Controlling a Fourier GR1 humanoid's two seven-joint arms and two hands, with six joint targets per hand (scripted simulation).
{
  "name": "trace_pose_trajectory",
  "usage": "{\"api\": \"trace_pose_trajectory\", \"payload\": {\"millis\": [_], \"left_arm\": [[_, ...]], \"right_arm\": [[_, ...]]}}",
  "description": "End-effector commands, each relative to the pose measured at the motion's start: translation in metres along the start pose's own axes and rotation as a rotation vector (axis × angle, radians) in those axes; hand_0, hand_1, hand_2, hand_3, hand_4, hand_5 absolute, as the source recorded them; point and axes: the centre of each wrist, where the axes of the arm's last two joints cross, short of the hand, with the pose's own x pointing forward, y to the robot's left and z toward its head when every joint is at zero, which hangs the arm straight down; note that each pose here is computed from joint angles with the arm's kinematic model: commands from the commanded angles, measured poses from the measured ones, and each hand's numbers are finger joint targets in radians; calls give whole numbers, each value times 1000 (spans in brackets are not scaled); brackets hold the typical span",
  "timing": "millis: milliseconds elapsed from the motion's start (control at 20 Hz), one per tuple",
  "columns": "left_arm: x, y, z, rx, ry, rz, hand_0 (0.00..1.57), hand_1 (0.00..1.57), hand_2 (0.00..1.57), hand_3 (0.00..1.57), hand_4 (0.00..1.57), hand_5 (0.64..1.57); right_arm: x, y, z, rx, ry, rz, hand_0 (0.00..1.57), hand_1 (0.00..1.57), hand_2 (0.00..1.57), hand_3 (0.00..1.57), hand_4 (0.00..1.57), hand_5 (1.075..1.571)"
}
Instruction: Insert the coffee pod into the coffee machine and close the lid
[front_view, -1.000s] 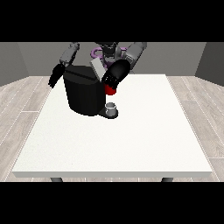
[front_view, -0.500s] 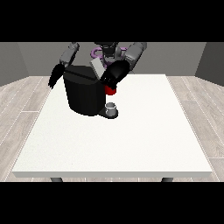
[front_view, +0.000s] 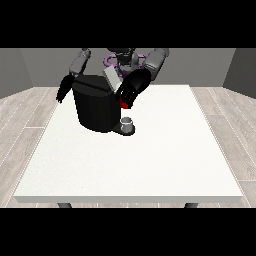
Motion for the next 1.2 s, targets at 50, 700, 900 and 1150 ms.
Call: {"api": "trace_pose_trajectory", "payload": {"millis": [50, 700, 900, 1150], "left_arm": [[-11, -7, 5, 16, 32, -31, 0, 0, 565, 474, 0, 1571], [20, -101, 0, -208, 20, 133, 0, 0, 0, 52, 0, 1571], [12, -142, 19, -229, -1, 176, 0, 0, 177, 0, 0, 1571], [28, -221, 43, -148, 18, 751, 0, 0, 0, 0, 369, 1571]], "right_arm": [[-3, 3, 5, 1, -25, 4, 0, 0, 0, 0, 207, 1571], [-82, -28, 33, -93, 270, -4, 0, 0, 0, 0, 0, 1571], [-100, -45, 48, -106, 308, 7, 0, 0, 0, 0, 0, 1571], [-122, -55, 76, -131, 414, 11, 0, 0, 0, 0, 0, 1571]]}}
